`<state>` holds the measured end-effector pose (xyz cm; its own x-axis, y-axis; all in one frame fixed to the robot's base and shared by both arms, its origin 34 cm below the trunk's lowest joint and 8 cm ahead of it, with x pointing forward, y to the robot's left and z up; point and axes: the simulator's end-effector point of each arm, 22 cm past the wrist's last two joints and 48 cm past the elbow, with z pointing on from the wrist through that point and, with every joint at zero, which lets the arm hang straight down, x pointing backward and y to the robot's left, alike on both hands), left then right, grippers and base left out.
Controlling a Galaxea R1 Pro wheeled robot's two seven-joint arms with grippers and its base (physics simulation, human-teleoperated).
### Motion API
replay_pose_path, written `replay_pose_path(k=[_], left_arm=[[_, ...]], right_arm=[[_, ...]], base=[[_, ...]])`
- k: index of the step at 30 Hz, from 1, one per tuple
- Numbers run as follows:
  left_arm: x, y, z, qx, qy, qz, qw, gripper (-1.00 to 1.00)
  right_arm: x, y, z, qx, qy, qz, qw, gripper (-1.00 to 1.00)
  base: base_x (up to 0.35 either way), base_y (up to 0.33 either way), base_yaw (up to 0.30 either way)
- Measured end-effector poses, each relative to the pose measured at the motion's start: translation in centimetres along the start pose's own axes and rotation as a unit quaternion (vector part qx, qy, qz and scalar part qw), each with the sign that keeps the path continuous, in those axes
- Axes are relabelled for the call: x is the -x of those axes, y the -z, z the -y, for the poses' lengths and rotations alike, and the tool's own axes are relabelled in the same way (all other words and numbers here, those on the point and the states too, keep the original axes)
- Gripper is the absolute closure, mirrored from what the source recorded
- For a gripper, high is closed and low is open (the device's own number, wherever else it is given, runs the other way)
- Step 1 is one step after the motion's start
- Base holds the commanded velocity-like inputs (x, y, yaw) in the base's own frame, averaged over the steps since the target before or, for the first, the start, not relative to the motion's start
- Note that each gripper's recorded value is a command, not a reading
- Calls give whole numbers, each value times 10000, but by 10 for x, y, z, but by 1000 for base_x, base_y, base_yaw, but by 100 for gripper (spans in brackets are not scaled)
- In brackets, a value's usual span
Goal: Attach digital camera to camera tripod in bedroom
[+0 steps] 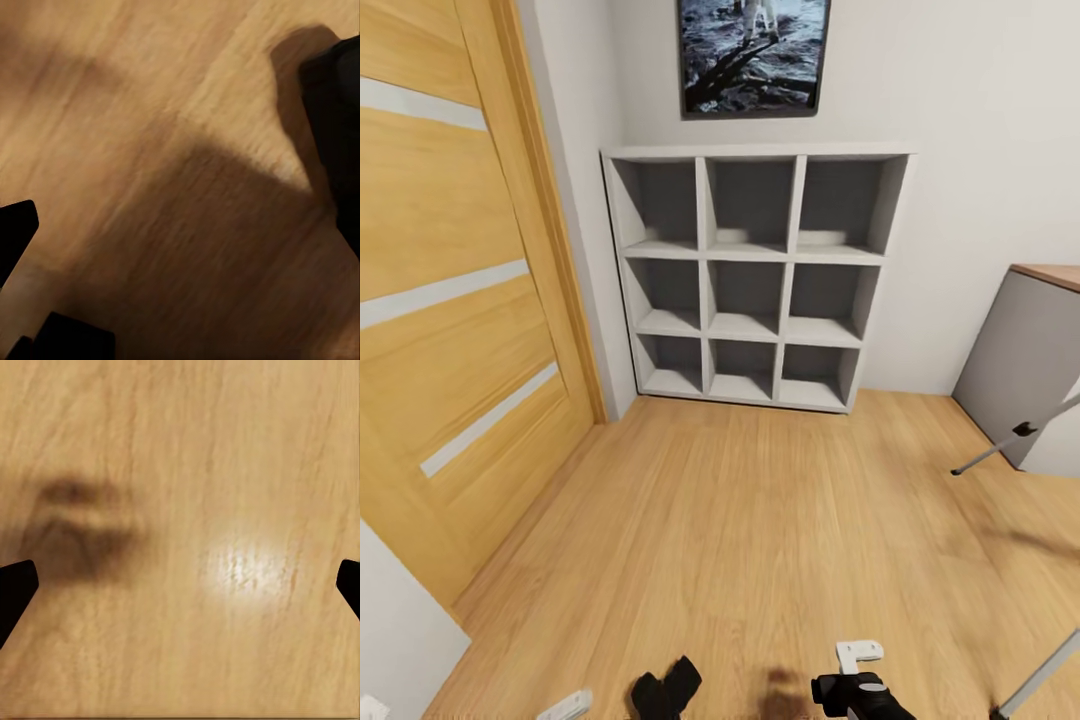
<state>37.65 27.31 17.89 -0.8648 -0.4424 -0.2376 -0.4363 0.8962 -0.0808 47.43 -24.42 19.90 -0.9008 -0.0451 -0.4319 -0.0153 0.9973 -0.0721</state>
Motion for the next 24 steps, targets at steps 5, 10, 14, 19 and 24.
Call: replay_pose_path(k=[5, 10, 14, 19, 24], left_arm=[[-8, -5, -2, 36, -4, -96, 9999, -100], [-13, -9, -6, 86, -8, -165, 9998, -100], [-16, -12, -11, 132, -12, -210, 9997, -100], [-12, -15, -22, 212, 6, -199, 9996, -100], [14, -14, -25, 198, 89, 21, 9998, -100]], right_arm=[[-9, -5, 0, 0, 21, -98, 9999, -100], [-14, -9, -1, 4, 35, -164, 9999, -100], [-18, -13, -1, 3, 37, -220, 9997, -100], [-7, -17, 0, -9, 19, -124, 9999, -100], [34, -17, 5, -57, -22, 204, 9998, -100]], base=[[0, 0, 0], [0, 0, 0], [0, 0, 0], [0, 0, 0], [0, 0, 0]])
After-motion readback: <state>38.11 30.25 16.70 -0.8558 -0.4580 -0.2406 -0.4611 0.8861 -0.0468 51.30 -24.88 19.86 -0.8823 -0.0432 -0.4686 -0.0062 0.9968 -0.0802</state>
